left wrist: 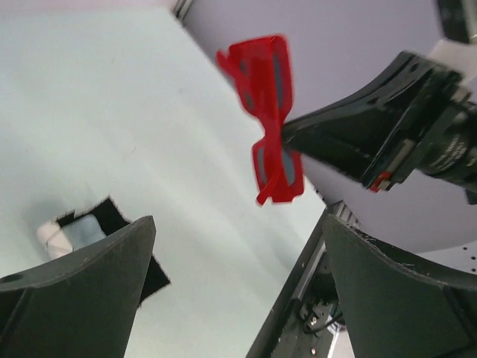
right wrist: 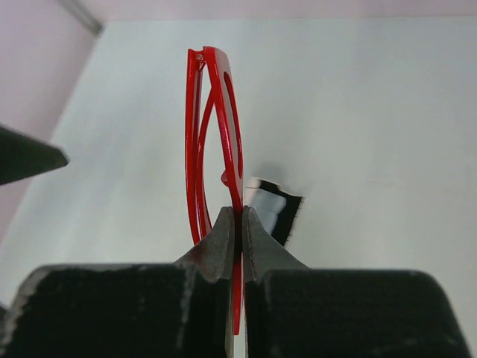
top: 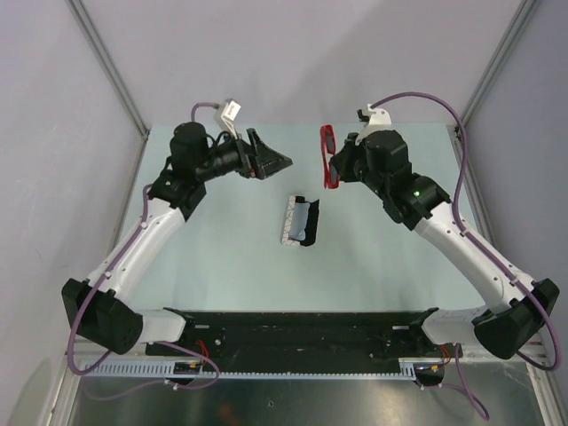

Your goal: Organize the sunglasses

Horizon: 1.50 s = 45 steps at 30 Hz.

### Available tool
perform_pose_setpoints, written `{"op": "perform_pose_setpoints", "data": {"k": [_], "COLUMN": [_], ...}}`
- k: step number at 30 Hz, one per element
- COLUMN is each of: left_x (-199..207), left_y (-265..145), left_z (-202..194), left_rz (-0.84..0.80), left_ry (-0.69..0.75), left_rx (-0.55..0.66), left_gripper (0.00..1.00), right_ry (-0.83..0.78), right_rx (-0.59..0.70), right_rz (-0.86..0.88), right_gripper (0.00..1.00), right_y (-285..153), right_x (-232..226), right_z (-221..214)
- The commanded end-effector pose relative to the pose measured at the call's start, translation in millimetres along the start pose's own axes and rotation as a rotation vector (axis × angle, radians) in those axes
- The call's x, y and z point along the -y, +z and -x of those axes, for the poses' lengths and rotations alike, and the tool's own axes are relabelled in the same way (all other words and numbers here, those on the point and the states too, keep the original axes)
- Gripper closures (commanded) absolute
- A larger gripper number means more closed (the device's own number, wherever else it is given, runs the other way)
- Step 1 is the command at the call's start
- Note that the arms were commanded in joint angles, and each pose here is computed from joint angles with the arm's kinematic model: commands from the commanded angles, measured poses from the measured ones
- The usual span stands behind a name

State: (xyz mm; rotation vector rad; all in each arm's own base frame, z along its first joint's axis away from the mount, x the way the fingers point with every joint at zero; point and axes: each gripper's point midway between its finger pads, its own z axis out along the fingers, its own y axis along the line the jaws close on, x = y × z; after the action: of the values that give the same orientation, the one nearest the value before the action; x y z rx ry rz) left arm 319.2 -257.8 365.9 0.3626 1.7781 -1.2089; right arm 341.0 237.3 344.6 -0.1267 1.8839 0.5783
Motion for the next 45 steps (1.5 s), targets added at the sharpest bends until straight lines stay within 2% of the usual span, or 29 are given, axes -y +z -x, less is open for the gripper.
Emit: {"op": "perform_pose_setpoints", "data": {"k": [1, 5, 13, 15, 19, 25, 33, 40, 45], "left_x": [-28, -57, -123, -139, -172, -181, -200, -190, -196], "left_y": [2, 7, 17, 16, 6, 22, 30, 38, 33], "left_z": [-17, -40, -157, -191, -230, -247, -250, -262, -273], "left_rz": [0.094, 0.171, 0.306, 0.383, 0.537, 0.516, 0.578, 0.530, 0.580], "left_ry": [-0.037, -0.060, -0.189, -0.203, -0.258, -0.297, -0.229, -0.148, -0.131], "left_rx": [-0.032, -0.074, -0.329, -0.398, -0.464, -0.530, -0.537, -0.585, -0.605], "left_gripper": [0.00, 0.00, 0.05, 0.05, 0.06, 0.17, 0.15, 0.12, 0.19], "right_ry": [-0.018, -0.002, 0.034, 0.042, 0.050, 0.046, 0.056, 0.054, 0.056], "right_rx": [0.025, -0.026, -0.083, -0.086, -0.103, -0.150, -0.163, -0.176, -0.178], "right_rz": [-0.245, -0.358, -0.413, -0.406, -0.402, -0.385, -0.370, -0.370, -0.364], "right_gripper": [1.00, 1.00, 1.00, 1.00, 1.00, 1.00, 1.00, 1.00, 1.00], "right_y": [-4, -5, -3, -3, 2, 11, 17, 20, 22], "right_x": [39, 60, 75, 75, 78, 77, 79, 83, 84], "right_z": [5, -14, -31, -32, -38, -52, -56, -60, -62]}}
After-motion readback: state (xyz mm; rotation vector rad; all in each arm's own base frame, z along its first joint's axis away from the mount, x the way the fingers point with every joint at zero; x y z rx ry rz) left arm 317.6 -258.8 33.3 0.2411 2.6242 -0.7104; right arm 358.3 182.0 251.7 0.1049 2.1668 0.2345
